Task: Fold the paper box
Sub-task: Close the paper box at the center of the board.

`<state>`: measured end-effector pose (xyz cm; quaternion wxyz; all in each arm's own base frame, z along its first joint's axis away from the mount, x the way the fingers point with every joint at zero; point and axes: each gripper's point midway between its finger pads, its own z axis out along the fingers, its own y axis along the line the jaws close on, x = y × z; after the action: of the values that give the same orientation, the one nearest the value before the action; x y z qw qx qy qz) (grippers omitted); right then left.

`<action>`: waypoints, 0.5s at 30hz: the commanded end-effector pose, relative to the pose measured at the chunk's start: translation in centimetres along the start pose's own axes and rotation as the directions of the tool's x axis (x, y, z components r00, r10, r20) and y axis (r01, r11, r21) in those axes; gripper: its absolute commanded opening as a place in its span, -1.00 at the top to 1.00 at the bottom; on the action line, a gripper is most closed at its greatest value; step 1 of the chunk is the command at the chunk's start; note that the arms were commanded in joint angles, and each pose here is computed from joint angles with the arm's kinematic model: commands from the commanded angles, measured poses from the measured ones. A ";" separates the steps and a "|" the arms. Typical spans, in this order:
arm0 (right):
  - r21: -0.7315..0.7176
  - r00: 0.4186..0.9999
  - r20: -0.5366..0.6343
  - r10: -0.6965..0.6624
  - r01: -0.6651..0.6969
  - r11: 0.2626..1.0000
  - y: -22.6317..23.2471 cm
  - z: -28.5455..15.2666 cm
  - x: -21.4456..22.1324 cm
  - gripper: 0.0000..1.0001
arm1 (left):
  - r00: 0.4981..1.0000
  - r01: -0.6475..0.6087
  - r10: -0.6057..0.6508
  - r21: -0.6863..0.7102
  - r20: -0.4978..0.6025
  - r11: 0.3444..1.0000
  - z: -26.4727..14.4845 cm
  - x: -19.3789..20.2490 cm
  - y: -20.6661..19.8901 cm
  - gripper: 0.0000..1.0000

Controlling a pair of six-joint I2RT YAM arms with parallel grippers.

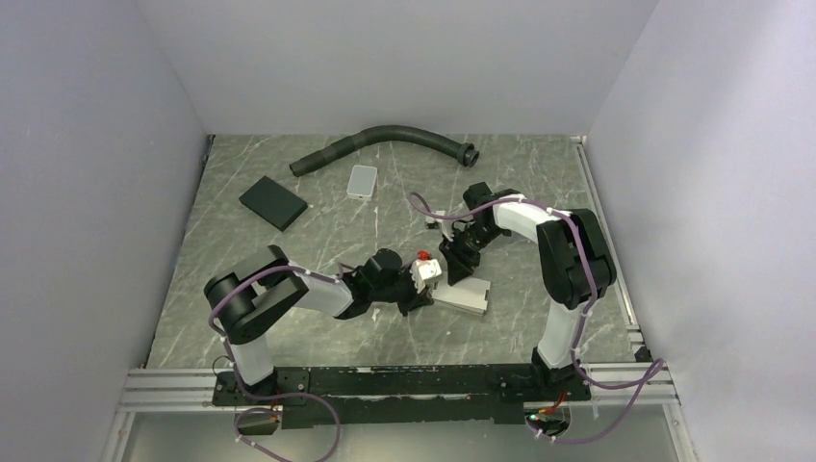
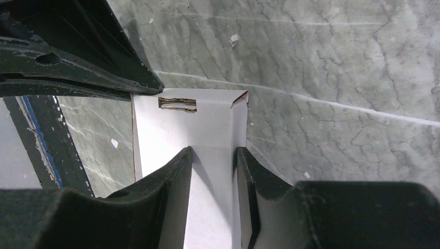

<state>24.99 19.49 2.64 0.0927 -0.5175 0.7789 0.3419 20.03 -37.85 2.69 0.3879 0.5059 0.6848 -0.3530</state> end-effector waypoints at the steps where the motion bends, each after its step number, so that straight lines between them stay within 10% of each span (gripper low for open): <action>1: -0.195 0.998 -0.035 0.048 -0.054 0.979 4.7 4.6 1.0 0.67 | 0.967 0.208 -0.183 -0.132 0.177 0.969 1.4 -5.0 2.6 1.00; 15: -0.055 0.992 -0.007 0.127 -0.128 0.990 2.0 4.2 1.3 0.68 | 0.932 0.350 -0.338 -0.083 0.127 0.933 0.3 -2.0 0.6 0.38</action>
<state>25.24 19.64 2.48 0.1034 -0.4774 0.8064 0.3335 20.03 -37.88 2.73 0.3485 0.3605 0.7708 -0.3930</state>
